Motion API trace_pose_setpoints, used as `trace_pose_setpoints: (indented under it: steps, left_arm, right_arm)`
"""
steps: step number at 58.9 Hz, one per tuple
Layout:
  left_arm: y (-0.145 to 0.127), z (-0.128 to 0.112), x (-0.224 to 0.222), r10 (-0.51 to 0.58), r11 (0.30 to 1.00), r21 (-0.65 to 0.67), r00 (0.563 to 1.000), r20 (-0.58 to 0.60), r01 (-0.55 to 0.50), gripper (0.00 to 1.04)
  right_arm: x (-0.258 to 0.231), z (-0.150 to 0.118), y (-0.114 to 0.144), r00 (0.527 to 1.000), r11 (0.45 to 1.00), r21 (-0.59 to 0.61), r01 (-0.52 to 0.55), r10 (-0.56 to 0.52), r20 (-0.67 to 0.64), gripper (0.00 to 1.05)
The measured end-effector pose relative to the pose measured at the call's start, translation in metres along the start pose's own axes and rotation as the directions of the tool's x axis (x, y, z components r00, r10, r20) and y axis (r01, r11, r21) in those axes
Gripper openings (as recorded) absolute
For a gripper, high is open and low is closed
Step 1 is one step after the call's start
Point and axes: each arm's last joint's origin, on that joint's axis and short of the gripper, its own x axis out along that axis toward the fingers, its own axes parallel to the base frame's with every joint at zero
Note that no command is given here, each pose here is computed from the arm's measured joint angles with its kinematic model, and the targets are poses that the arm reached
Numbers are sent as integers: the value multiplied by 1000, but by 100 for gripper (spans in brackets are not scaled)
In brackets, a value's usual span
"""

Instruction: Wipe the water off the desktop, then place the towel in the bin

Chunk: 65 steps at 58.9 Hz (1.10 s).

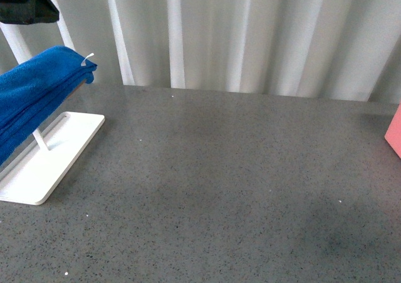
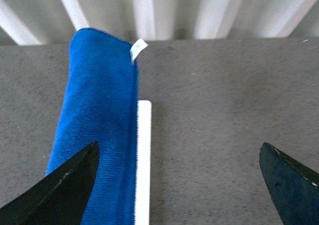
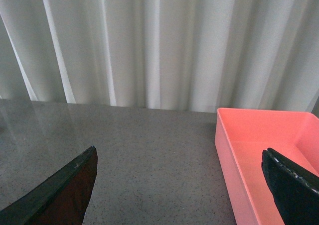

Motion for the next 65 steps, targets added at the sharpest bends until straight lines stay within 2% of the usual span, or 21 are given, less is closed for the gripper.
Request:
trace_pose_setpoints:
  steps: [9, 22, 38, 48, 54, 65]
  left_arm:
    - [23, 21, 39, 80, 997, 32, 989, -124, -77, 98]
    - [33, 40, 69, 107, 994, 28, 983, -149, -104, 98]
    - [43, 30, 129, 119, 993, 31, 943, -311, -115, 98]
    - [52, 37, 141, 142, 990, 37, 947, -288, -138, 98]
    - [57, 40, 146, 197, 980, 64, 945, -262, -186, 98]
    - [59, 28, 159, 199, 980, 73, 939, -282, -186, 98]
  right_arm:
    - [0, 0, 0, 1000, 1000, 0, 0, 0, 0, 98]
    - [0, 0, 0, 1000, 1000, 0, 0, 0, 0, 98]
    - [0, 0, 0, 1000, 1000, 0, 1, -1, 0, 98]
    - [0, 0, 0, 1000, 1000, 0, 0, 0, 0, 98]
    - [0, 0, 0, 1000, 1000, 0, 0, 0, 0, 98]
    - [0, 0, 0, 1000, 1000, 0, 1, -1, 0, 98]
